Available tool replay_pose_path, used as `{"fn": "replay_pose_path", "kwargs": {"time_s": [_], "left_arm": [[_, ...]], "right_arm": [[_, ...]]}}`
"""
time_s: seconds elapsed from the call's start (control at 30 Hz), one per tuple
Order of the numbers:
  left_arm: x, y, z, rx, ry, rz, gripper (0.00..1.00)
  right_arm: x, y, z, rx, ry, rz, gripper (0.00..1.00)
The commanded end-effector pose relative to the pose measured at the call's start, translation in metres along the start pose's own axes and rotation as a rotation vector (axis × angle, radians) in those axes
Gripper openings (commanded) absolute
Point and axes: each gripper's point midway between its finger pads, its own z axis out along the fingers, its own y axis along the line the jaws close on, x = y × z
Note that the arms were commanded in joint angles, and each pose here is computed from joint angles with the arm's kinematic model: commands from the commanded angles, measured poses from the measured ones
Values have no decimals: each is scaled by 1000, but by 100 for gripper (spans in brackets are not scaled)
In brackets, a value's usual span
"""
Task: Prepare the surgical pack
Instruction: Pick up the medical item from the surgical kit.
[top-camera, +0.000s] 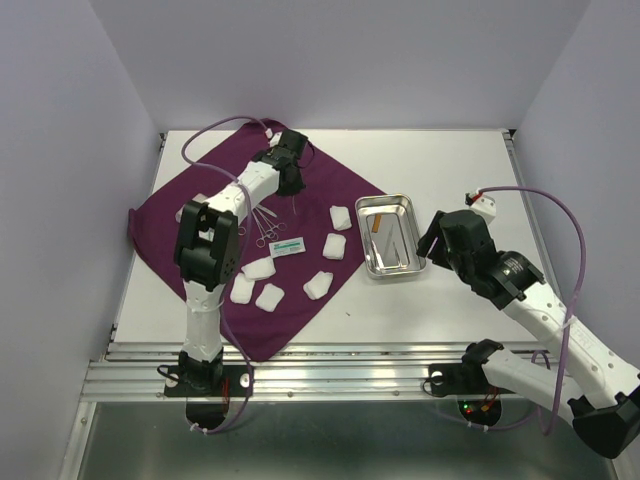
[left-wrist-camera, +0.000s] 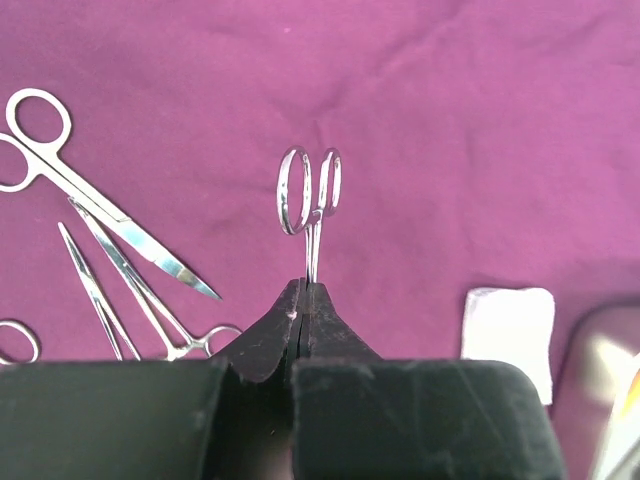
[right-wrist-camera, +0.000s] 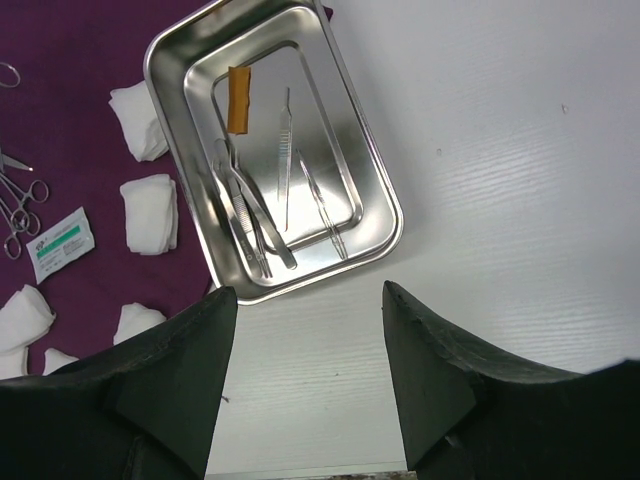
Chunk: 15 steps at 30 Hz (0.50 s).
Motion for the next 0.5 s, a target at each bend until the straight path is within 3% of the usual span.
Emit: {"fn": "replay_pose_path", "kwargs": {"time_s": [0.0, 0.47], "left_arm": [[-20, -8, -31, 37, -55, -12, 2], [-29, -22, -52, 83, -90, -8, 0]], "right_arm": [[-12, 6, -8, -28, -33, 25, 65], [-10, 6, -8, -30, -31, 28, 65]]}}
